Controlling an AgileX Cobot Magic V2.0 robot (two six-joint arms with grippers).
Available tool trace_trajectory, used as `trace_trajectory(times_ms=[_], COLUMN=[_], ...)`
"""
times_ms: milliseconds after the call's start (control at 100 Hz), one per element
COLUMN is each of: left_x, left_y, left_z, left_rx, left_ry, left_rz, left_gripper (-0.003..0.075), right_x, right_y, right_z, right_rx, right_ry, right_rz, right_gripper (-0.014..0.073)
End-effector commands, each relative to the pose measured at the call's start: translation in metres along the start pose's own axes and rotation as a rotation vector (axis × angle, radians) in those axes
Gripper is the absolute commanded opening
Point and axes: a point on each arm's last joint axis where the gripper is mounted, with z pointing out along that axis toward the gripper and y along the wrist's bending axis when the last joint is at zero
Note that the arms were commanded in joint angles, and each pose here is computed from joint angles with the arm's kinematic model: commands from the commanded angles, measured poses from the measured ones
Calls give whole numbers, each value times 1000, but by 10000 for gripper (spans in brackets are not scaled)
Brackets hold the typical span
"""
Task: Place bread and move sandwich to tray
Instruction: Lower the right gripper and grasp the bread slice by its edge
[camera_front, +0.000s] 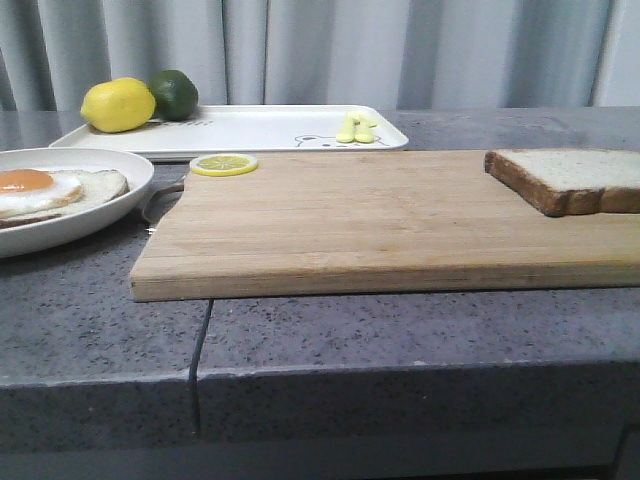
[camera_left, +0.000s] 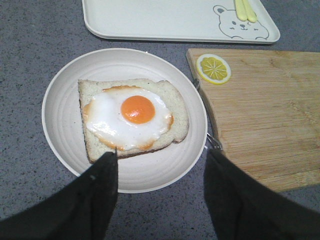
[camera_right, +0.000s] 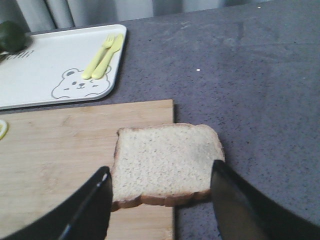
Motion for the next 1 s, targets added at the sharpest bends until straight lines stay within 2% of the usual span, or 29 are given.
trace_trajectory(times_ms=[0, 200, 370, 550, 990], left_x=[-13, -13, -13, -13, -13], left_y=[-5, -5, -5, -5, -5], left_z=[-7, -7, -7, -7, -7], left_rx=[25, 25, 25, 25, 25], left_ry=[-85, -85, -85, -85, -85], left_rz=[-5, -5, -5, -5, -5], left_gripper=[367, 367, 367, 367, 367], right_x=[-20, -19, -13, -9, -3], right_y=[-5, -30, -45, -51, -64], right_z=[5, 28, 48, 68, 95], right_rx=[34, 162, 206, 192, 117], right_ry=[-117, -68, -9, 20, 48], right_rz=[24, 81, 182, 273, 391], right_gripper=[445, 445, 445, 445, 445])
